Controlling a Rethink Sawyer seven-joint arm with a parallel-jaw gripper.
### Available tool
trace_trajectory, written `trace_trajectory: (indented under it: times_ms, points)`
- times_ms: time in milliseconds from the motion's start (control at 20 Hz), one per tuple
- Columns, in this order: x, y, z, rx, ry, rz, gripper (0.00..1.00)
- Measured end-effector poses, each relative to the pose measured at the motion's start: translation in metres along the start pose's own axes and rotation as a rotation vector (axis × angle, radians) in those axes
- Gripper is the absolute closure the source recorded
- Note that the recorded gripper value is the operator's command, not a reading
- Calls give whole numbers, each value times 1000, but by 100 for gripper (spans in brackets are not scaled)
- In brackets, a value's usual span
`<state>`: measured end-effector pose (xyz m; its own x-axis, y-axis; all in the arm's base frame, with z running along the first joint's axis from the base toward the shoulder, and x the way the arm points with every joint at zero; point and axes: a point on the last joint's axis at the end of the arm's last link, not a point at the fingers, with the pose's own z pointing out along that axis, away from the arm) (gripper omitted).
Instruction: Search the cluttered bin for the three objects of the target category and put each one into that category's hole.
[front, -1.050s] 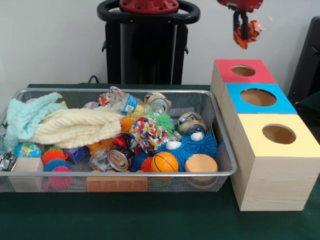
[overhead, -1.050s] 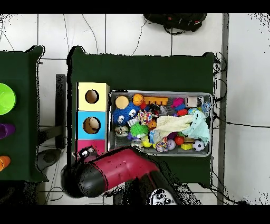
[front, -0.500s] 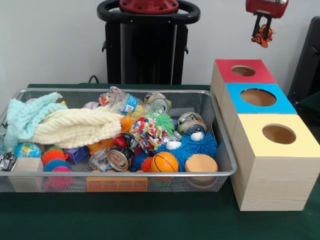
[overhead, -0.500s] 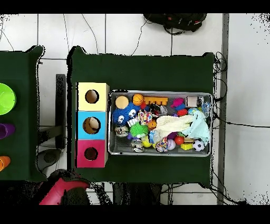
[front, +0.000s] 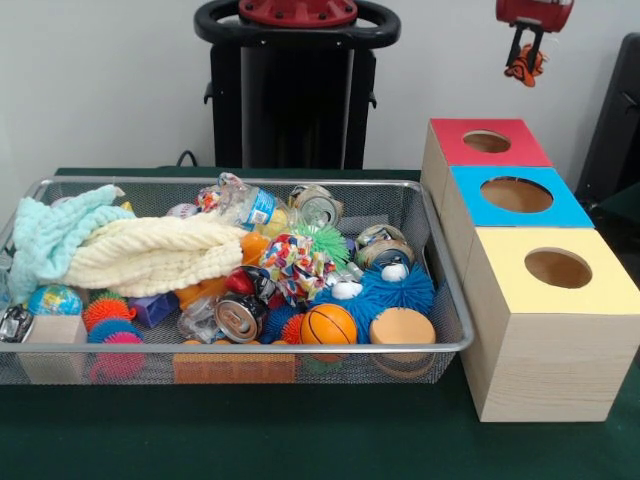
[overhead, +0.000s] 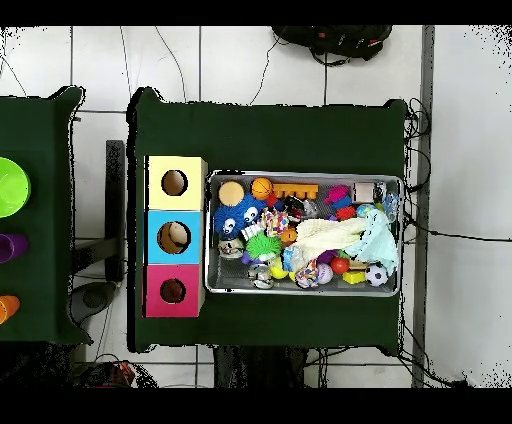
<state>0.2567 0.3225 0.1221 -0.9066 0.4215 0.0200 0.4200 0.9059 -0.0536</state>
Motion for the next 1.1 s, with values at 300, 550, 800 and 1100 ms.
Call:
trace_trajectory:
  times_ms: [300, 550, 800, 1100]
  points:
    - [-45, -12, -20, -22, -10, 206, 100]
    - [-87, -31, -30, -35, -27, 334, 100]
    - [-122, -55, -27, -23, -21, 442, 100]
    - [-127, -69, -14, 8, -2, 481, 100]
